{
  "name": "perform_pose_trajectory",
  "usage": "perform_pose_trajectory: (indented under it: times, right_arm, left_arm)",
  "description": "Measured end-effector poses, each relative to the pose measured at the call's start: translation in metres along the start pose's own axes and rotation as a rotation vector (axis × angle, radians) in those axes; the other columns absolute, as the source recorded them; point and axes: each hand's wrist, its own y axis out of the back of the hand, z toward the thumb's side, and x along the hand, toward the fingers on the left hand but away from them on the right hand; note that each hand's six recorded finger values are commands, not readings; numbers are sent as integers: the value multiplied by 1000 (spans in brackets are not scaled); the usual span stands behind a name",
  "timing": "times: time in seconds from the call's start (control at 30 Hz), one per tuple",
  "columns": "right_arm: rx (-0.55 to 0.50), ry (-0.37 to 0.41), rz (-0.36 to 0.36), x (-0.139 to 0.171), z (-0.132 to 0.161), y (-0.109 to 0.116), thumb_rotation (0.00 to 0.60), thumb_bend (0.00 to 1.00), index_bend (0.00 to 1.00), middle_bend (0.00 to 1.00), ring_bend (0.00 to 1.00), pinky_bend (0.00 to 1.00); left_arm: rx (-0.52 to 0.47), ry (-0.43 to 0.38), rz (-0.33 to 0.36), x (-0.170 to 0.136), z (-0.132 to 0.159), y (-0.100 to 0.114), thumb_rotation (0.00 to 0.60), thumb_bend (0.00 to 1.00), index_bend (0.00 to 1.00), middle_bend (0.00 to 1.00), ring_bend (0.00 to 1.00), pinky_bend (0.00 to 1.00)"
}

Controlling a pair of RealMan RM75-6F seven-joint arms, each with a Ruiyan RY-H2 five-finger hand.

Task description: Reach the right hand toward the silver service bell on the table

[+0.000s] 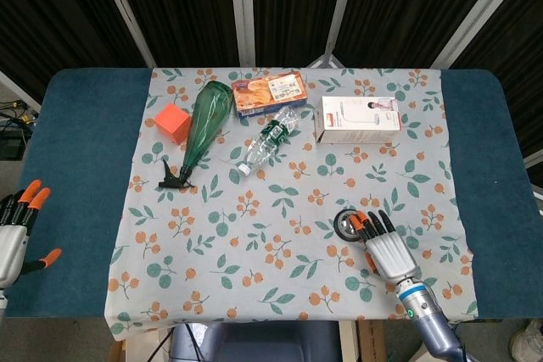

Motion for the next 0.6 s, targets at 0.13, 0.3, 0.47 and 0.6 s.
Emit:
perform_pose_trajectory:
  times: [0.13,0.3,0.47,0.6]
  right_arm:
    - [66,15,46,3,6,-16,600,527,0,0,0,0]
    - [56,6,40,3,9,-16,600,527,0,0,0,0]
    - [-5,-20,-27,-3,5,5,600,528,0,0,0,0]
    - [-82,-37,-109,-6,0,32,600,527,0,0,0,0]
  left_arm:
    - [-2,0,3,0,0,1,600,7,0,0,0,0]
    - [-3,-1,5,0,0,1,600,7,0,0,0,0]
    - [-4,0,4,0,-1,1,600,7,0,0,0,0]
    - [-4,1,7,0,-1,1,600,7,0,0,0,0]
